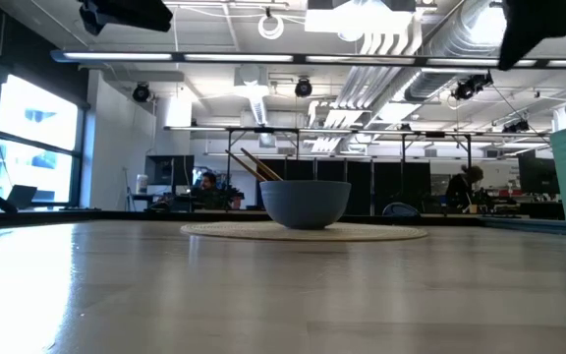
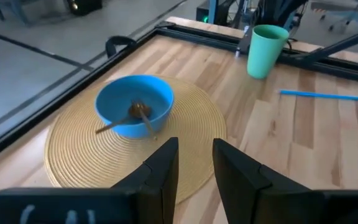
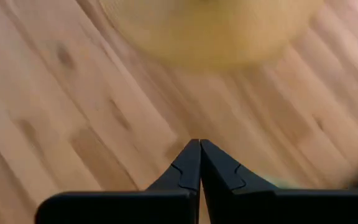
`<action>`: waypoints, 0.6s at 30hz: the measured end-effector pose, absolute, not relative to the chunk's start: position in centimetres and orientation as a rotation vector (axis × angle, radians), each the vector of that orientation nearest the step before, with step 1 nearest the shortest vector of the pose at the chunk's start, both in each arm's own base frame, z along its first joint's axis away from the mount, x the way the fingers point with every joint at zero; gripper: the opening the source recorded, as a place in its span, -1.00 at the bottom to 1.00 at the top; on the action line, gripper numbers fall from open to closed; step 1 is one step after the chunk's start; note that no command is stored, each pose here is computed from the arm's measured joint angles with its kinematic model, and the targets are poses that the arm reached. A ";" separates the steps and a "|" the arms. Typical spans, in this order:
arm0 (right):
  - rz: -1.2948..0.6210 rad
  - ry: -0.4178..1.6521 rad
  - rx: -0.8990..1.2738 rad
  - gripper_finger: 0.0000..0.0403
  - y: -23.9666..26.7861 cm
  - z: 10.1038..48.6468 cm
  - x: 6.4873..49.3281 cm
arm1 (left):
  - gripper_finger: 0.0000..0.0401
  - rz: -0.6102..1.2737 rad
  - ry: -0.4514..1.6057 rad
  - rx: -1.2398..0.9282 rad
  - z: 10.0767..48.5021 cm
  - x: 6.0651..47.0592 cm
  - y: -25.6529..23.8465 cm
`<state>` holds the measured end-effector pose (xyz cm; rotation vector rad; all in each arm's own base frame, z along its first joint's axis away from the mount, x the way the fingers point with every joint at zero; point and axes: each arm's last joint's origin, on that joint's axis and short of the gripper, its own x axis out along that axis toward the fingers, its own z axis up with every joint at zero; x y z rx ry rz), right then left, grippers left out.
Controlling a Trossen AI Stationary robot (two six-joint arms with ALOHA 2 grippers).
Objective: Pick & Place Utensil
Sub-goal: Put the green cup on the brown mat to the top right of the blue bowl
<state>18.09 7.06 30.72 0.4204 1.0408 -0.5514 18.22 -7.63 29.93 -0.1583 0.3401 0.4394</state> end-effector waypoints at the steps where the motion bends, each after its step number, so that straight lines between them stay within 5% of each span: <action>1: -0.568 1.098 0.421 -1.00 7.2 30.9 18.3 | -0.52 0.434 0.337 -0.164 30.0 18.2 -7.7; 6: -0.568 1.312 0.440 -1.00 8.0 31.1 19.7 | -0.52 0.410 0.350 -0.166 29.9 18.2 -7.8; 18: -0.703 1.454 0.375 -1.00 7.9 27.7 20.6 | -0.52 0.364 0.415 -0.175 29.4 18.0 -7.8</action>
